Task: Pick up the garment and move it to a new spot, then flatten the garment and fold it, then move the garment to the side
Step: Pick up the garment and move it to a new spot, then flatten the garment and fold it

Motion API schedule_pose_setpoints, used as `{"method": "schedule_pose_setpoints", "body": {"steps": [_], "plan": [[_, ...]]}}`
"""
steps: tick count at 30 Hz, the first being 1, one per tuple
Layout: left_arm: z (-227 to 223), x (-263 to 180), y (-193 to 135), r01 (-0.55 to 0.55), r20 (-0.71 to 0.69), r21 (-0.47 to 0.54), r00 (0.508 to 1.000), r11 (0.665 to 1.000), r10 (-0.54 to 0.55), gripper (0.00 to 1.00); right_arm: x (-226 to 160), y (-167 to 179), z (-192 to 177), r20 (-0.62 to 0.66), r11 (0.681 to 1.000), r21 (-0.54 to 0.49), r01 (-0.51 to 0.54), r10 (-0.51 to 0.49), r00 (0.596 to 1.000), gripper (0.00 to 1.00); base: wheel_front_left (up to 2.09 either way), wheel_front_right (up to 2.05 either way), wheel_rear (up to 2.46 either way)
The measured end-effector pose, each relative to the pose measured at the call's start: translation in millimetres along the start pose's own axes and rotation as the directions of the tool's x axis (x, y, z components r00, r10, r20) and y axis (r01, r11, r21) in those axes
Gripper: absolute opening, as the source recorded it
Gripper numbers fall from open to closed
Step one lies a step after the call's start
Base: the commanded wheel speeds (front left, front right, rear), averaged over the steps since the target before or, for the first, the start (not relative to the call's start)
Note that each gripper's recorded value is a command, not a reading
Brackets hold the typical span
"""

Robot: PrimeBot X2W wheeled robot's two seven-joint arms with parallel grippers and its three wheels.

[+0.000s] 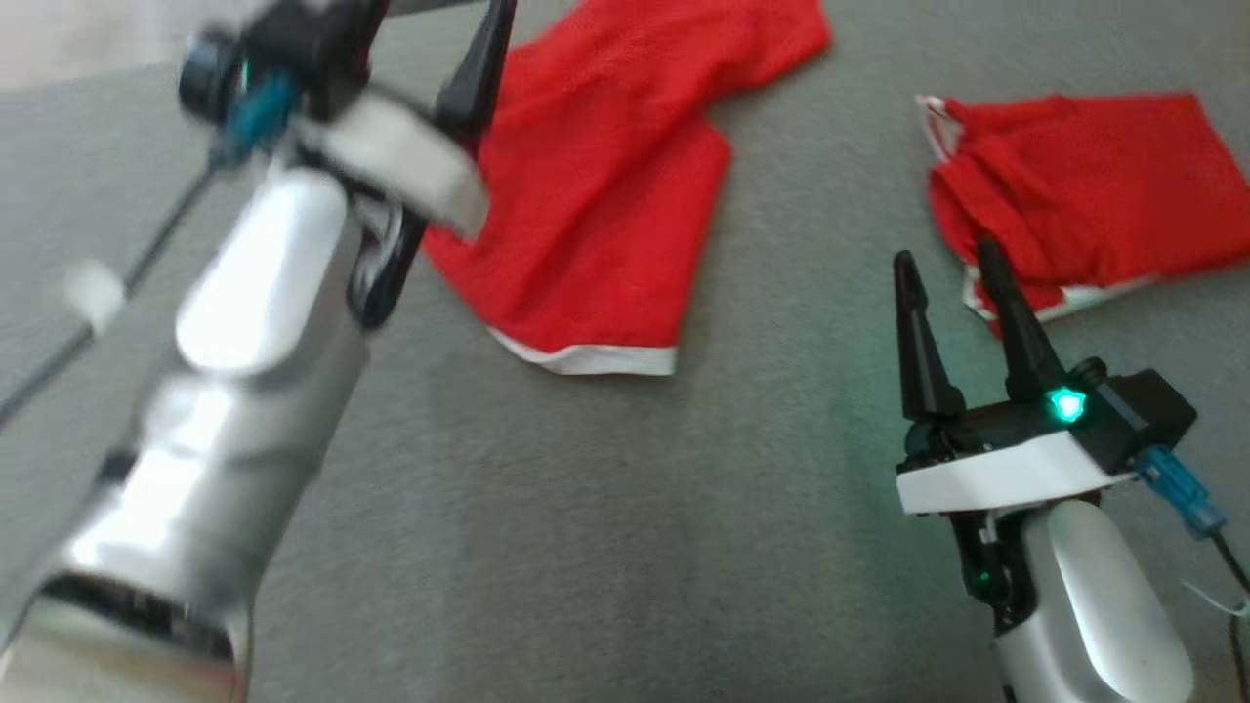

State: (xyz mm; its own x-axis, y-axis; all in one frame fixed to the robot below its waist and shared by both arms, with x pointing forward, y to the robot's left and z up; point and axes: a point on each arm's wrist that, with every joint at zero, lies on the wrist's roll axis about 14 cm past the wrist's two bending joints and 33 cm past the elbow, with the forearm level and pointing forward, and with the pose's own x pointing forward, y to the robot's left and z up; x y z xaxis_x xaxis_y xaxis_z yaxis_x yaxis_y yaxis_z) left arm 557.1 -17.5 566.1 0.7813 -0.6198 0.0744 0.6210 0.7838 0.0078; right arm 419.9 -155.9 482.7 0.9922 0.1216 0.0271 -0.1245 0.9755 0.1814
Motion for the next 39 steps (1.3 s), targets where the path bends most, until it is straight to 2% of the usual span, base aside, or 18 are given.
{"method": "schedule_pose_setpoints", "body": {"steps": [6, 12, 18, 23, 30, 35, 39], "plan": [[-38.8, -85.7, 30.3, -0.196, -0.06, -0.015, 0.979, 0.98, 0.195, 1.0, -4.0, 20.2, -11.1, -0.031, 0.999, -0.001, -0.053, 0.053, 0.998, 1.0, 0.0, 0.0, 0.0], [-68.7, -180.3, 35.1, -0.412, -0.122, -0.088, 0.908, 0.907, 0.401, 1.0, -4.3, 42.6, -12.1, -0.034, 0.993, 0.002, -0.114, 0.114, 0.993, 1.0, 0.0, 0.0, 0.0], [-77.8, -229.5, 18.5, -0.507, -0.141, -0.16, 0.861, 0.847, 0.489, 1.0, -3.1, 59.9, -8.3, -0.023, 0.987, 0.002, -0.163, 0.163, 0.986, 1.0, 0.0, 0.0, 0.0], [-73.5, -225.7, 16.4, -0.507, -0.121, -0.169, 0.862, 0.845, 0.493, 1.0, -5.4, 56.0, -10.6, -0.031, 0.988, 0.002, -0.152, 0.152, 0.988, 1.0, 0.0, 0.0, 0.0], [-80.4, -204.4, 10.4, -0.439, -0.134, -0.15, 0.897, 0.886, 0.422, 1.0, -8.5, 45.7, -15.2, -0.045, 0.992, 0.001, -0.123, 0.122, 0.991, 1.0, 0.0, 0.0, 0.0], [-95.6, -164.0, 5.3, -0.329, -0.214, -0.132, 0.93, 0.935, 0.297, 1.0, -9.3, 31.3, -21.2, -0.061, 0.997, 0.0, -0.082, 0.082, 0.995, 1.0, 0.0, 0.0, 0.0], [-116.0, -131.6, 2.4, -0.259, -0.308, -0.131, 0.928, 0.957, 0.209, 1.0, -5.8, 16.7, -23.2, -0.065, 0.999, -0.004, -0.043, 0.043, 0.997, 1.0, 0.0, 0.0, 0.0]]}}
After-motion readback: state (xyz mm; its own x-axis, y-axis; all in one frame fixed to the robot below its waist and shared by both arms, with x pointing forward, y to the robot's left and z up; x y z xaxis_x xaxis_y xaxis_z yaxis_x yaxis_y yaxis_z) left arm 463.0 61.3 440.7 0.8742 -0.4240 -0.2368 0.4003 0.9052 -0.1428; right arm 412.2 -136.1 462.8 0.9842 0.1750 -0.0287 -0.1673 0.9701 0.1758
